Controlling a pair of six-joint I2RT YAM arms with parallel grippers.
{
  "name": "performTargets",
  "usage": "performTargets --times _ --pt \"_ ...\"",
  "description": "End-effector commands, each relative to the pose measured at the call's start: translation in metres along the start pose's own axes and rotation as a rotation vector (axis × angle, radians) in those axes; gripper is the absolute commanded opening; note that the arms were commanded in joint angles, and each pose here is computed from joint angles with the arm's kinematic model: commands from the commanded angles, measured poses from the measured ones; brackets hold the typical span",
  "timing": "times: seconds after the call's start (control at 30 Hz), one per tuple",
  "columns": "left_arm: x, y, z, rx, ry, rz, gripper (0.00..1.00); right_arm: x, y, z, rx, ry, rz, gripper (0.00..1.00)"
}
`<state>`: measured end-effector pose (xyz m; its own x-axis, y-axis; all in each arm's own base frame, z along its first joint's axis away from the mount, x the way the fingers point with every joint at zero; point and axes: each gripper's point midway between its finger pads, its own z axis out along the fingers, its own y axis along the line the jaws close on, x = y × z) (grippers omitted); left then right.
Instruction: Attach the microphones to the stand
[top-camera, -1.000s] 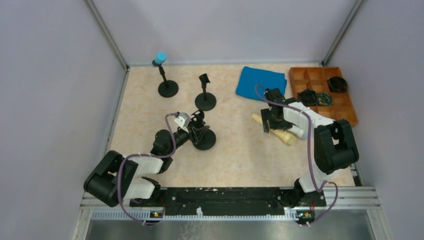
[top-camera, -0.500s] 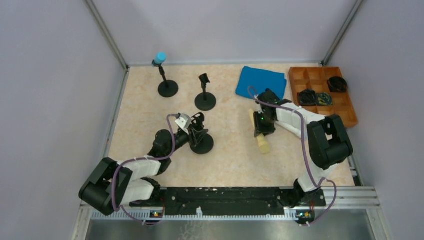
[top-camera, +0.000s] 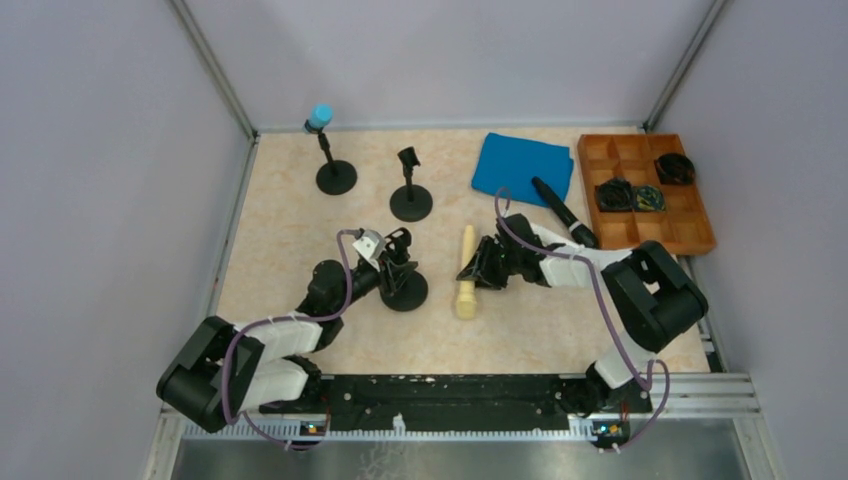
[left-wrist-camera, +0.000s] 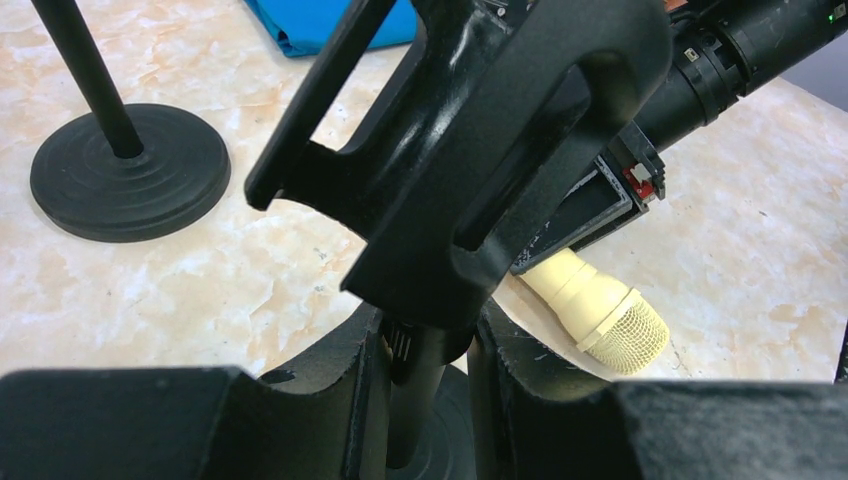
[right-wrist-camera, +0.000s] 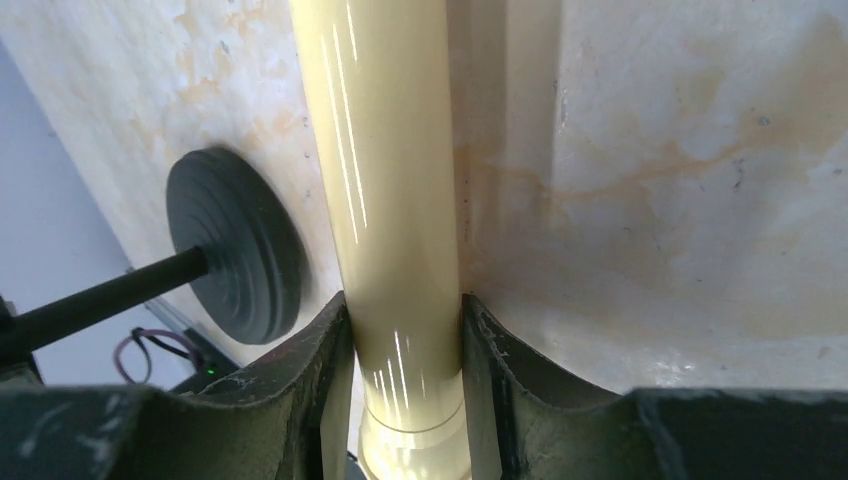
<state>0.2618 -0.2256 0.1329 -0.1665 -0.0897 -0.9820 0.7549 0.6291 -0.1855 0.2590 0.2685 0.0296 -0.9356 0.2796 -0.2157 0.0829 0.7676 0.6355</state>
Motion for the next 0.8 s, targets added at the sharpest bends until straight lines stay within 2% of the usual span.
performTargets --times 0.0,0.23,0.3,0.33,0.5,0.63,0.77 --pt "-0.039 -0.009 0.003 0.031 -0.133 0.071 0.00 -0.017 0.042 -0.006 -0.182 -0.077 0.086 0.34" --pt "-0.032 -0.005 -0.001 0.006 -0.108 0.080 0.00 -0.014 0.035 -0.016 -0.126 -0.076 0.013 0.53" --pt "-0.032 -0.006 -0.003 0.006 -0.111 0.078 0.00 -0.023 0.035 -0.025 -0.088 -0.112 -0.034 0.67" --pt "-0.032 -0.006 -0.004 0.006 -0.111 0.076 0.00 -0.022 0.031 -0.032 -0.052 -0.114 -0.056 0.70" --pt "-0.030 -0.005 -0.009 -0.008 -0.110 0.072 0.00 -0.044 0.038 -0.060 -0.014 -0.202 -0.188 0.74" --pt "-0.030 -0.005 -0.011 -0.018 -0.112 0.064 0.00 -0.075 0.057 -0.085 -0.039 -0.341 -0.483 0.74" --pt "-0.031 -0.005 -0.013 -0.022 -0.116 0.048 0.00 -0.083 0.105 -0.104 -0.279 -0.523 -0.945 0.75"
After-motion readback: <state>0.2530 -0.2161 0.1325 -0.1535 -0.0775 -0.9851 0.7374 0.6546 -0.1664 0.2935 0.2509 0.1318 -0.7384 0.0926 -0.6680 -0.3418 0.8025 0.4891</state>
